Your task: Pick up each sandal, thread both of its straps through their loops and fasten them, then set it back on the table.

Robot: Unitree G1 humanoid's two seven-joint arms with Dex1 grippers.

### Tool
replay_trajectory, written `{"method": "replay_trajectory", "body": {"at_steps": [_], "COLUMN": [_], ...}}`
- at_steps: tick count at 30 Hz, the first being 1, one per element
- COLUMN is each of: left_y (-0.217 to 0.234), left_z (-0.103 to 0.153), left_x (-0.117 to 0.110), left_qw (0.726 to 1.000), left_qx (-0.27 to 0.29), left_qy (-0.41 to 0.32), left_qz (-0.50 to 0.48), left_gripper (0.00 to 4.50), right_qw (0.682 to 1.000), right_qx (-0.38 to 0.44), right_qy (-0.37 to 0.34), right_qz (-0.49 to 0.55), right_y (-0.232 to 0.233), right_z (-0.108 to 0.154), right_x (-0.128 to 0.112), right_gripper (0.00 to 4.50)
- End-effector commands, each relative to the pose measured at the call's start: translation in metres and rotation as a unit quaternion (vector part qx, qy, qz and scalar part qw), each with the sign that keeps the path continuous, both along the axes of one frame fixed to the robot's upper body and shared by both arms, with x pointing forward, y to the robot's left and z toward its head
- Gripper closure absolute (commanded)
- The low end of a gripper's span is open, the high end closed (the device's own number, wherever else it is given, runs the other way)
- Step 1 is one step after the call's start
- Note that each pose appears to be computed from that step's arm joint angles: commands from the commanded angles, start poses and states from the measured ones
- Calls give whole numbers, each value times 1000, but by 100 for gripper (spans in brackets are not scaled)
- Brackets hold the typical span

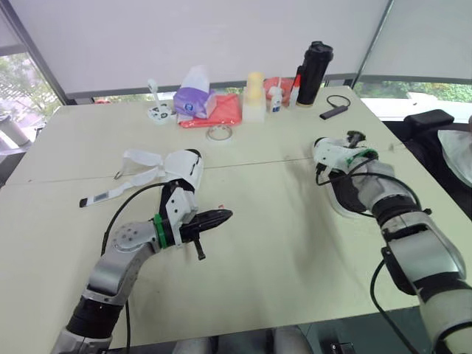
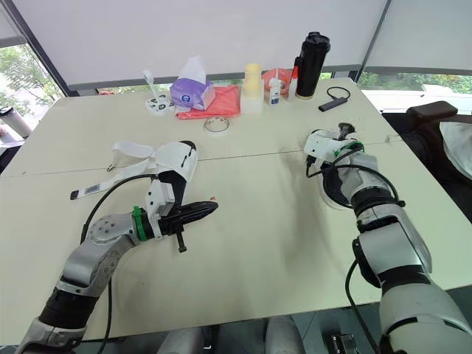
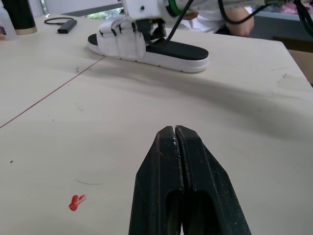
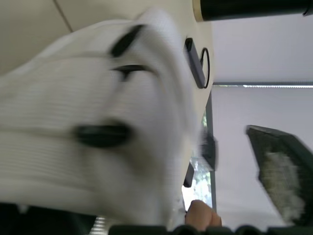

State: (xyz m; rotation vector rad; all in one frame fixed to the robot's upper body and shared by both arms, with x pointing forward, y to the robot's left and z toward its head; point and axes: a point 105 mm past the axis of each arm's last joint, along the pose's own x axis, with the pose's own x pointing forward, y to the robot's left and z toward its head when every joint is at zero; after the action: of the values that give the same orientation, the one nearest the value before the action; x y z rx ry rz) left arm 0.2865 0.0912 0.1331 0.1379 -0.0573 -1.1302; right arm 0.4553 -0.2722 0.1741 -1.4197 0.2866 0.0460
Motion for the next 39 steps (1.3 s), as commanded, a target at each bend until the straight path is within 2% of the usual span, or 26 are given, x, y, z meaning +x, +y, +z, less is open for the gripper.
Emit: {"method": "replay_trajectory", "body": {"at_steps": [1, 4, 9, 12, 14, 23, 35, 39], "left_y": [0, 1, 0, 1, 0, -1, -1, -1], "left_z": [10, 9, 10, 10, 10, 11, 11, 12], "left_x": [-3, -3, -2, -1, -1, 1, 0, -1], "left_qw": [1000, 1000, 1000, 1000, 1000, 1000, 1000, 1000], "left_qx": [-5, -5, -6, -6, -5, -6, -5, -5], "left_qy": [-22, -21, -20, -21, -21, -24, -26, -27], "left_qz": [-2, 0, -1, -1, -3, -4, -1, 1], "left_gripper": [450, 450, 450, 450, 450, 450, 450, 450], "right_qw": [998, 992, 985, 985, 988, 995, 994, 996], "right_qx": [21, 35, 74, 84, 83, 56, -73, -16], "right_qy": [50, 99, 120, 113, 92, 24, -14, 15], "right_qz": [35, 74, 100, 103, 93, 83, 76, 88], "right_y": [7, 17, 30, 32, 27, 23, -6, -6], "right_z": [2, 2, 17, 28, 36, 37, 51, 48], "right_x": [-16, -43, -72, -79, -76, -45, -15, -22], "right_gripper": [7, 7, 7, 7, 7, 7, 7, 7]}}
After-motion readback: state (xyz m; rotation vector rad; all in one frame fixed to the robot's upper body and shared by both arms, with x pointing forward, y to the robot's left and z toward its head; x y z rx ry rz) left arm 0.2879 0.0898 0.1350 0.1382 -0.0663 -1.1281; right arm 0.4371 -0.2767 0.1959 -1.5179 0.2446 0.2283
